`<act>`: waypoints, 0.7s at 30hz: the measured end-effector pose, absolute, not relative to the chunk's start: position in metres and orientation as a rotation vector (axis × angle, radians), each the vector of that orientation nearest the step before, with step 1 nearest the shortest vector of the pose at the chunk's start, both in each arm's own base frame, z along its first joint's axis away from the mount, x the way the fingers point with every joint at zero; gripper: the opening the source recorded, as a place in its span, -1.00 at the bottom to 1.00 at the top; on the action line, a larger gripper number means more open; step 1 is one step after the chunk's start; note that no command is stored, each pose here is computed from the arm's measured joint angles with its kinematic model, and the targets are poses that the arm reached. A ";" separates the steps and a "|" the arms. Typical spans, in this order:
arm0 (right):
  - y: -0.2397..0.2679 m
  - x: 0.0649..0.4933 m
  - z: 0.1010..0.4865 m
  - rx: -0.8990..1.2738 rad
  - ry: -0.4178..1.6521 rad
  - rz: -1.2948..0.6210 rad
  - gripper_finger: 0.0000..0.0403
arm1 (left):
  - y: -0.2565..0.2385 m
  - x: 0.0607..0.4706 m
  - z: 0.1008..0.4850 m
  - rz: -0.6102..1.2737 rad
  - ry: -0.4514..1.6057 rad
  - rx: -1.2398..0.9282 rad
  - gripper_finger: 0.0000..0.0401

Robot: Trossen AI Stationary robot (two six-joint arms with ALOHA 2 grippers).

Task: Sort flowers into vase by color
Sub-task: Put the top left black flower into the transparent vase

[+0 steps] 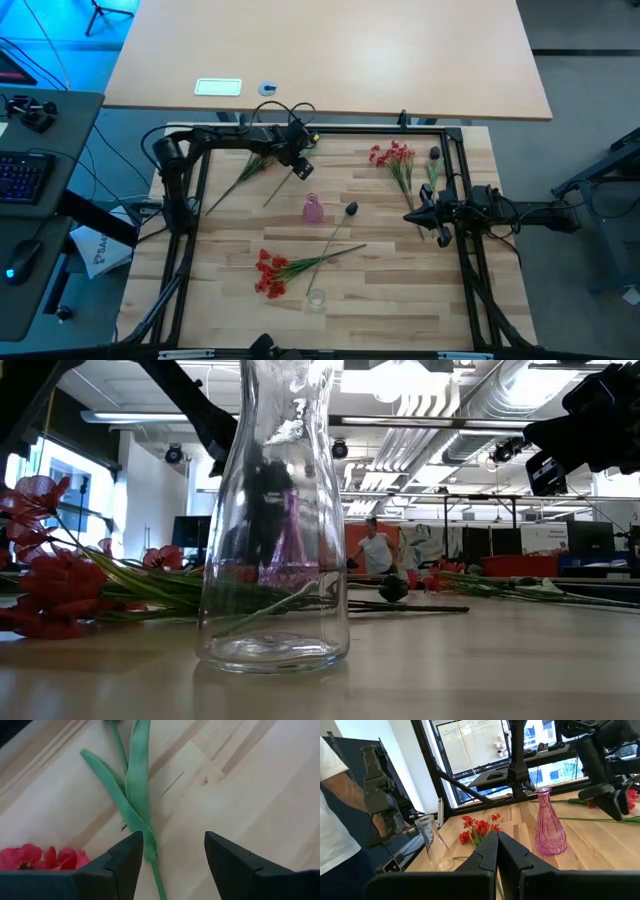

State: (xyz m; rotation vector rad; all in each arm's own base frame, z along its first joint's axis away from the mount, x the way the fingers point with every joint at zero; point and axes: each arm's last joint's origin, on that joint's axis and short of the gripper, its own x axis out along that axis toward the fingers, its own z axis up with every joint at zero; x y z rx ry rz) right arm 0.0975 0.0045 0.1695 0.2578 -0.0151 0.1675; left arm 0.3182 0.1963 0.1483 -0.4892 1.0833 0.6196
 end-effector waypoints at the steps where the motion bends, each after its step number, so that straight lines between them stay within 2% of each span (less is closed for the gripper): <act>1: 0.004 0.097 0.170 0.258 -0.015 0.167 -1.00 | 0.197 0.319 0.146 0.622 1.109 -0.492 -0.02; 8: 0.004 0.097 0.170 0.258 -0.015 0.167 -1.00 | 0.199 0.319 0.141 0.684 1.162 -0.498 -0.07; 11: 0.004 0.097 0.170 0.258 -0.015 0.168 -1.00 | 0.199 0.319 0.141 0.686 1.158 -0.527 -0.16; 13: 0.004 0.097 0.170 0.258 -0.015 0.167 -1.00 | 0.199 0.317 0.140 0.665 1.172 -0.545 -0.31; 17: 0.004 0.097 0.170 0.258 -0.015 0.168 -1.00 | 0.197 0.314 0.139 0.647 1.219 -0.523 -0.84; 18: 0.004 0.097 0.170 0.258 -0.016 0.167 -1.00 | 0.197 0.314 0.139 0.650 1.216 -0.527 -0.91; 21: 0.004 0.097 0.169 0.258 -0.015 0.167 -1.00 | 0.197 0.315 0.139 0.655 1.204 -0.530 -0.94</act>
